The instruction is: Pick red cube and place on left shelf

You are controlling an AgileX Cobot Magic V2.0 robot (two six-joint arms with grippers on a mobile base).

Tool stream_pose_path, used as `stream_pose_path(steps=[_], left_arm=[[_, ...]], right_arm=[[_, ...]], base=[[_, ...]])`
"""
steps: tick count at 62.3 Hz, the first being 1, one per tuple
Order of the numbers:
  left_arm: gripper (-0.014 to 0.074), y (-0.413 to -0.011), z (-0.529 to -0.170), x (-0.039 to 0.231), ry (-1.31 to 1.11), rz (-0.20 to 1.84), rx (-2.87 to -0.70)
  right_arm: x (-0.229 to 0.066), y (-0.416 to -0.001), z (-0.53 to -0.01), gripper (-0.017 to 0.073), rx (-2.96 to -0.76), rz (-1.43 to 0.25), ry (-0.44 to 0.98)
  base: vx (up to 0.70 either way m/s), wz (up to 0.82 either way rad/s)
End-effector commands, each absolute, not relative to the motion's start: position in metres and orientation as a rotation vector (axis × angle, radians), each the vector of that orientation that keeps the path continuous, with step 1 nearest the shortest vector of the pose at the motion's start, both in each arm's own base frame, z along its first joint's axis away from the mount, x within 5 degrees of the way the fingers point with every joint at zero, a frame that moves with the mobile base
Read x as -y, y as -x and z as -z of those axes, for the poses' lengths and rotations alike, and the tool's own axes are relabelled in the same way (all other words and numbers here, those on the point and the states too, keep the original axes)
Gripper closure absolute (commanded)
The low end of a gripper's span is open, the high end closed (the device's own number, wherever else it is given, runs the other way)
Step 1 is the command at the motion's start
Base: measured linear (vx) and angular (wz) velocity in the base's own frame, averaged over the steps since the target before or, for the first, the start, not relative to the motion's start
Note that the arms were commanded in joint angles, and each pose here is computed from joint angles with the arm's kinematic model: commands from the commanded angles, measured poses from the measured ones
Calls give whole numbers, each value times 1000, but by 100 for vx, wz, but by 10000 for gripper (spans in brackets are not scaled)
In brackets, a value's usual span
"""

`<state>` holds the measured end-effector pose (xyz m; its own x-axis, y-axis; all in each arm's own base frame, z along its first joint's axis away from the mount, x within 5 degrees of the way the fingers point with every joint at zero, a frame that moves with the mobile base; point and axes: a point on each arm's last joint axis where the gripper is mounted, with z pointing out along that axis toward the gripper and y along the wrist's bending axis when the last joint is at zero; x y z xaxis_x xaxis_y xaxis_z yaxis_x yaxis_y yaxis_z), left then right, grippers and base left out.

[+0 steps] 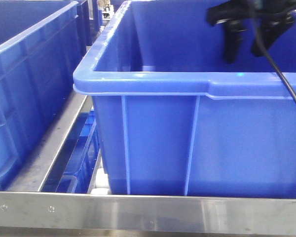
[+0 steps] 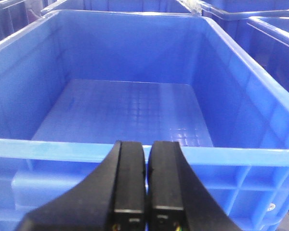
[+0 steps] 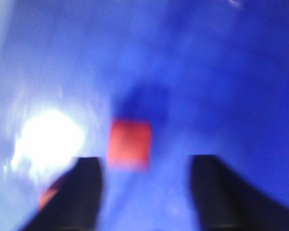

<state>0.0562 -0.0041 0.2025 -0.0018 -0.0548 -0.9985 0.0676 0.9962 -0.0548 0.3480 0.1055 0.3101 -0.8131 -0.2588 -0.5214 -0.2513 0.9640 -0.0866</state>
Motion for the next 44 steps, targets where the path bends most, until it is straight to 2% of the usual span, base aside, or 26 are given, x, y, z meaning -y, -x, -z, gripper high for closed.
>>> stream_pose_path(steps=[1, 16, 30, 44], left_arm=[[492, -56, -203, 3, 4, 100, -1490], [492, -56, -203, 3, 4, 100, -1490], [492, -56, -203, 3, 4, 100, -1490], [492, -56, -203, 3, 4, 100, -1490]], right_arm=[[-94, -319, -339, 263, -2367, 2, 362], [-73, -246, -351, 383, -2110, -69, 349], [-45, -156, -367, 509, -1839, -103, 317], [-17, -72, -349, 508, -1610, -113, 278]], base=[[0, 0], [0, 0], [0, 0], [0, 0]])
